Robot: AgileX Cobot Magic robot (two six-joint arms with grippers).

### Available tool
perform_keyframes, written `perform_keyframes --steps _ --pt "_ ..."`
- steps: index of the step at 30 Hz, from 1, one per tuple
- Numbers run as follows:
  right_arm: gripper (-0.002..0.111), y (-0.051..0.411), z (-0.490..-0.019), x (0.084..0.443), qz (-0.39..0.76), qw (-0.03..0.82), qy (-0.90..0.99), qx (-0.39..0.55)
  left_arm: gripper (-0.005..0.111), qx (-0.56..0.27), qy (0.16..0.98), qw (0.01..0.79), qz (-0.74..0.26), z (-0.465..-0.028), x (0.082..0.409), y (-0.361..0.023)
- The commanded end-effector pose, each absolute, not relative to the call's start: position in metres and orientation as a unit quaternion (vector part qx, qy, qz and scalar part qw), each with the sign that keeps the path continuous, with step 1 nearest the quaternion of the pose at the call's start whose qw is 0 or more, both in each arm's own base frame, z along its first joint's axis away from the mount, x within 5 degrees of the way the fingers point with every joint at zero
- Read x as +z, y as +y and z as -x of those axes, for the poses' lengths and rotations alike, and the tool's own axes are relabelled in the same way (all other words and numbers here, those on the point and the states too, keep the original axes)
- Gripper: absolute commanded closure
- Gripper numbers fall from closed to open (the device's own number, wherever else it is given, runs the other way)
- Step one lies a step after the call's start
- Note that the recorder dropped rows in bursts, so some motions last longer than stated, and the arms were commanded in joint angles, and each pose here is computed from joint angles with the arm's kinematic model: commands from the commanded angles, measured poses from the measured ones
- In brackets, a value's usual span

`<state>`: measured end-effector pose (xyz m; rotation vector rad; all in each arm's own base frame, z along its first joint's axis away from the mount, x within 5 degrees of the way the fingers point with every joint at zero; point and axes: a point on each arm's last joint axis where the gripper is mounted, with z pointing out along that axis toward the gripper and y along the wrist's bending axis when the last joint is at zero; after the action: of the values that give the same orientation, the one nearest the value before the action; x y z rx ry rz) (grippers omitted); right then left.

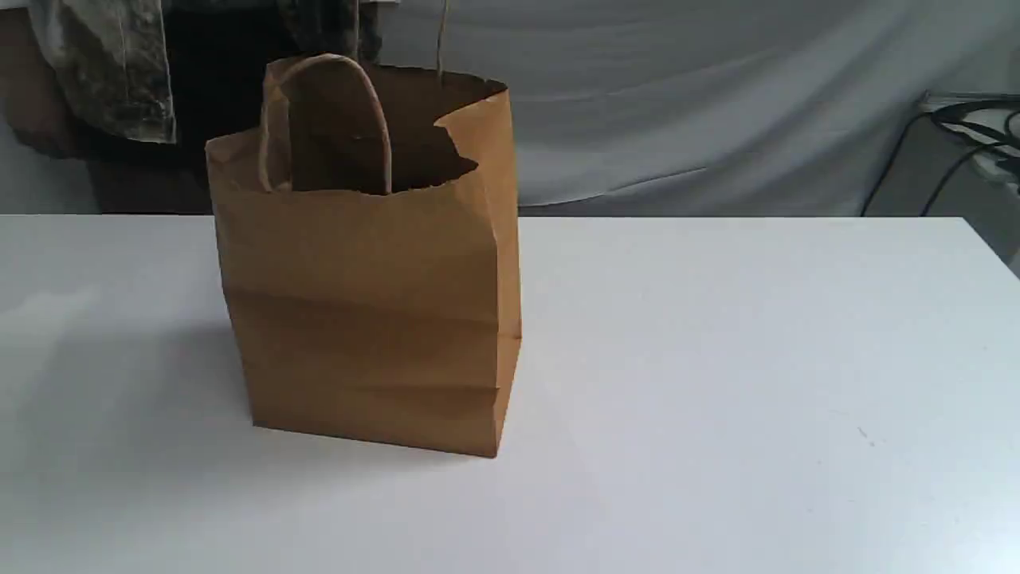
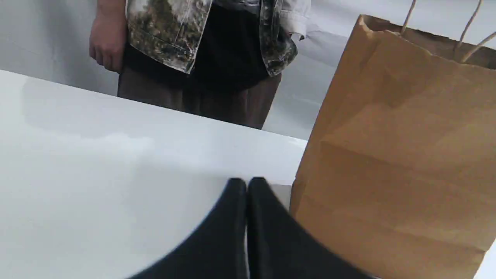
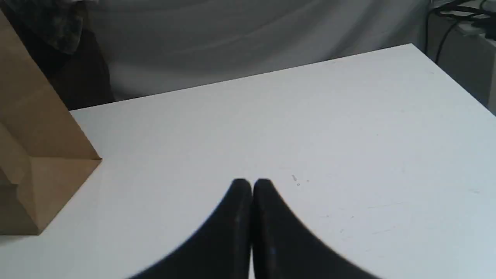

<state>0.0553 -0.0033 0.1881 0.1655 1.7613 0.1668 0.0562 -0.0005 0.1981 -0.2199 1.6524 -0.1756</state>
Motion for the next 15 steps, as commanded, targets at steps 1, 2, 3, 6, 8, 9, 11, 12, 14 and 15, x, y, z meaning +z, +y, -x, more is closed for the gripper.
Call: perform_keyframes --steps 1,2,3,6,8,9,11,12,14,15 --pt "0.108 -0.004 -0.055 0.189 -0.063 0.636 0.767 0.063 0.107 -0.076 0.733 0.669 0.098 -0.056 0.197 0.0" --pt "0.108 -0.005 -0.055 0.189 -0.047 0.64 0.766 0.042 0.107 -0.076 0.733 0.669 0.098 -0.056 0.197 0.0" --pt "0.108 -0.005 -0.056 0.19 -0.044 0.644 0.763 0.041 0.107 -0.076 0.733 0.669 0.098 -0.056 0.197 0.0" --pt "0.108 0.0 -0.055 0.19 -0.094 0.636 0.757 0.117 0.107 -0.076 0.733 0.669 0.098 -0.056 0.197 0.0" --pt "0.108 0.004 -0.054 0.187 -0.116 0.61 0.768 0.156 0.107 -0.076 0.733 0.669 0.098 -0.056 0.197 0.0" --pt "0.108 0.006 -0.054 0.185 -0.089 0.607 0.776 0.148 0.107 -0.076 0.733 0.669 0.098 -0.056 0.197 0.0" --pt "0.108 0.01 -0.053 0.184 -0.013 0.609 0.784 0.118 0.107 -0.076 0.733 0.669 0.098 -0.056 0.197 0.0" --pt "0.108 0.011 -0.053 0.185 0.01 0.612 0.783 0.109 0.107 -0.076 0.733 0.669 0.098 -0.056 0.197 0.0" --pt "0.108 0.014 -0.052 0.185 0.094 0.619 0.777 0.064 0.107 -0.076 0.733 0.669 0.098 -0.056 0.197 0.0" --pt "0.108 0.015 -0.052 0.185 0.128 0.62 0.773 0.042 0.107 -0.076 0.733 0.669 0.098 -0.056 0.197 0.0"
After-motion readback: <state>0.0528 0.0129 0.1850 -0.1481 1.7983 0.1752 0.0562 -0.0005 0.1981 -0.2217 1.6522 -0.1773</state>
